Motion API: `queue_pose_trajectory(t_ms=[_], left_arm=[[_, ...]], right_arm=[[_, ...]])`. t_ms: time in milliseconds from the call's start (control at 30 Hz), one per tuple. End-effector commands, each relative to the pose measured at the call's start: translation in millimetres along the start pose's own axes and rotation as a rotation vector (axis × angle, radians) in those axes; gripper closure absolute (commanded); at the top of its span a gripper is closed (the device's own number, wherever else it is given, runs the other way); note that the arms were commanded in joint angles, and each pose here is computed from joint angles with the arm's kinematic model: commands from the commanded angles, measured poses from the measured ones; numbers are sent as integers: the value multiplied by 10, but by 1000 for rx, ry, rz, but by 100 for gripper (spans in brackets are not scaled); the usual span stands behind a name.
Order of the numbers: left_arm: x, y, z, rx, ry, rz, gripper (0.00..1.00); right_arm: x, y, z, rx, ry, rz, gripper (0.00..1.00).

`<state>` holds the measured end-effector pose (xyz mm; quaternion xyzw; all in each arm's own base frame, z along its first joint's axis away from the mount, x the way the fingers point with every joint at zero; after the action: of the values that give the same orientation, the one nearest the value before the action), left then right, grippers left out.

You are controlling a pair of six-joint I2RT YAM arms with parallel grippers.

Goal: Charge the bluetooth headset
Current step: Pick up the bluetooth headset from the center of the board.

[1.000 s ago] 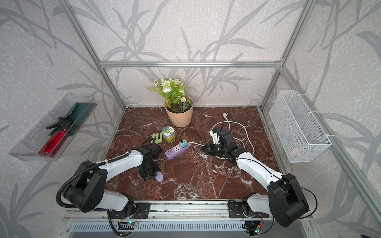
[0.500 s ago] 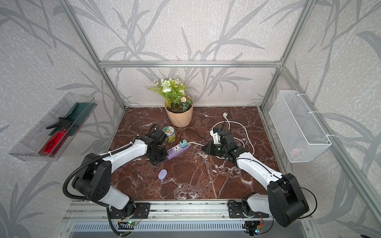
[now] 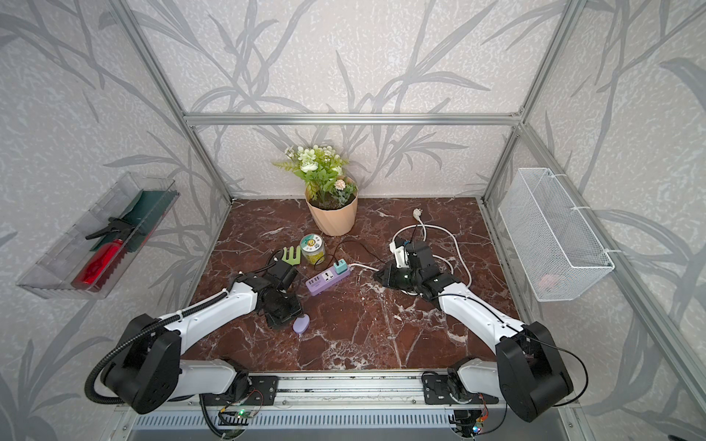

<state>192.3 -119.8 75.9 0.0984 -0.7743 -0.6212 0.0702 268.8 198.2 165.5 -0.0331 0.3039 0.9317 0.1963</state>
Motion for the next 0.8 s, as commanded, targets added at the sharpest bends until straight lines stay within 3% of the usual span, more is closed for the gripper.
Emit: queue_pose_trajectory(t_ms=[0,133,567,767], left_arm=[[-54,-19,-74,18,-16,-15,47],[-52,-51,-137,24,-37,-6,41],[39,-68,-348,75,-76,5,34],[55,-135,-293,44,-92,17,46]], right_arm=[[-9,45,19,-14,8,-19,100],[-11,38,12,-8,3,-18,100],[-21,-1,21,-11,-13,-5,100],[-20,18,20,-8,-13,-11,100]])
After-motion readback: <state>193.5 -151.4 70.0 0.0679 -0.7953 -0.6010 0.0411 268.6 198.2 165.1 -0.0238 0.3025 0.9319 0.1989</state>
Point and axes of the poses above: each gripper's point midway between its finger pads, its own y axis back along the fingers, its own z axis along the line the jaws close on, x = y × z, the point moved 4 cm from there along y, back along the fingers, and after that the axes turned 15 degrees about -y, right-handed, at the moved point
